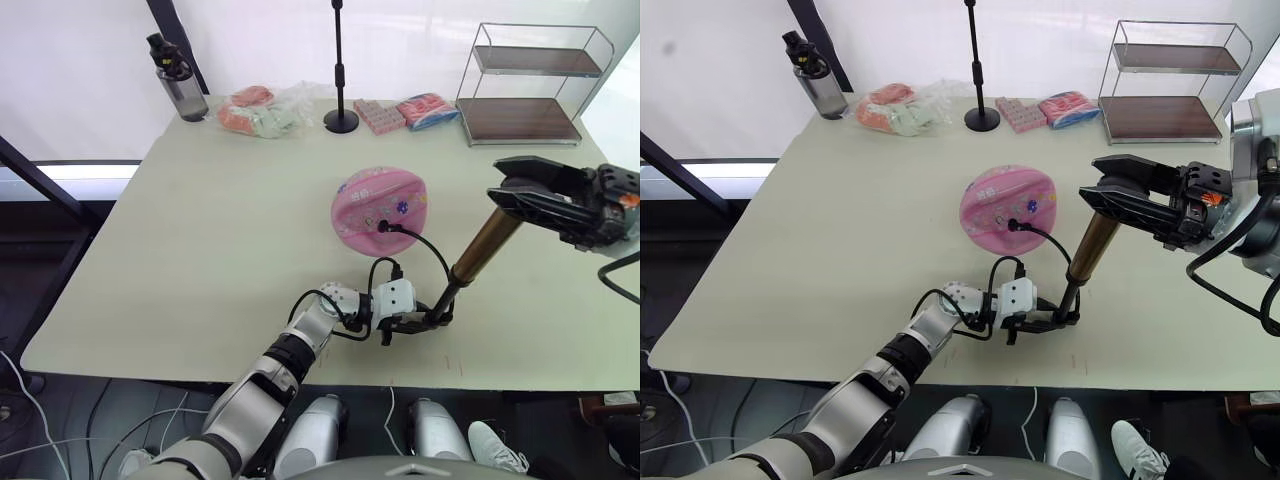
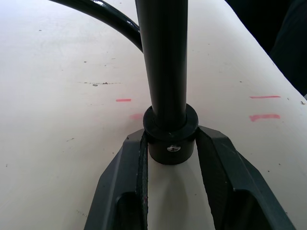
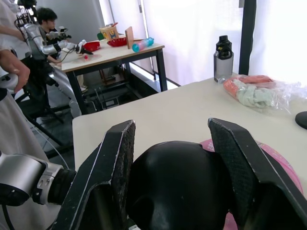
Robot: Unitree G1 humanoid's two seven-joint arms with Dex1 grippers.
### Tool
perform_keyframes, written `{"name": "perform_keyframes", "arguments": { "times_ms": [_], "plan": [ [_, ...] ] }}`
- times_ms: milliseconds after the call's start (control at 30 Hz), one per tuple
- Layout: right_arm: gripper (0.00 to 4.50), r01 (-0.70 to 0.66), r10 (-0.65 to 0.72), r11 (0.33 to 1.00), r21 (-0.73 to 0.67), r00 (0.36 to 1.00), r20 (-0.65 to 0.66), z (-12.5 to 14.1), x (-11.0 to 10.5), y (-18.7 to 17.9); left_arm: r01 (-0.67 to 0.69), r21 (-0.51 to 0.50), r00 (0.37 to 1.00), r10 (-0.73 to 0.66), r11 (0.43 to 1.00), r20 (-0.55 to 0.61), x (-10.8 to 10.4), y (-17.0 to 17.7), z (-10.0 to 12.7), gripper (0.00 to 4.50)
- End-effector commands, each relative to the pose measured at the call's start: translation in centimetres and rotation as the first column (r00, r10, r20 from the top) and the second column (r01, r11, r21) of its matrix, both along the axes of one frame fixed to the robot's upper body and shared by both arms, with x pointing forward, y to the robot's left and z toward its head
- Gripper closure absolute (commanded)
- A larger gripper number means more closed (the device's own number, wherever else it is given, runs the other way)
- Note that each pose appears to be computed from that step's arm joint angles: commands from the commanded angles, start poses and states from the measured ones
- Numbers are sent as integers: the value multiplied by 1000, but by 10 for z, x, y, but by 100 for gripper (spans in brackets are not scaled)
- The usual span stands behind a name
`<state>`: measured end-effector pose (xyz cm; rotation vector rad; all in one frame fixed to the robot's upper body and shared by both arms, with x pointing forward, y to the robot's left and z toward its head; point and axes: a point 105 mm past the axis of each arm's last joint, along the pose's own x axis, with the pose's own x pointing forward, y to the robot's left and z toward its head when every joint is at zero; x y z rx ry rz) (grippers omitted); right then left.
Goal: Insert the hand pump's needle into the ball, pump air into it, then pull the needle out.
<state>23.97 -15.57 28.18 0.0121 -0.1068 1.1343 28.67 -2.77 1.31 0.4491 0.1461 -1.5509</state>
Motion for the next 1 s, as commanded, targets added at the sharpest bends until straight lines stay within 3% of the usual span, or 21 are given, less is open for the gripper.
{"name": "perform_keyframes", "arguments": {
  "times_ms": [33, 433, 633, 800, 1000],
  "plan": [
    [248, 36, -36, 998, -47, 999, 11, -17, 1, -2, -13, 162, 995, 29, 987, -97, -13, 23, -43, 342],
    [248, 109, -126, 972, -208, 990, -71, -124, 17, -3, -15, 155, 995, 29, 988, -93, -12, 22, -42, 342],
    [248, 149, -167, 961, -233, 984, -59, -159, 21, -6, -21, 151, 994, 36, 988, -99, -12, 23, -42, 342],
    [248, 143, -160, 967, -212, 985, -65, -169, 20, -2, -25, 147, 995, 39, 989, -94, -11, 23, -41, 342],
    [248, 139, -139, 979, -147, 990, 11, -135, 22, 0, -26, 142, 995, 40, 989, -95, -11, 23, -41, 342]
  ]
}}
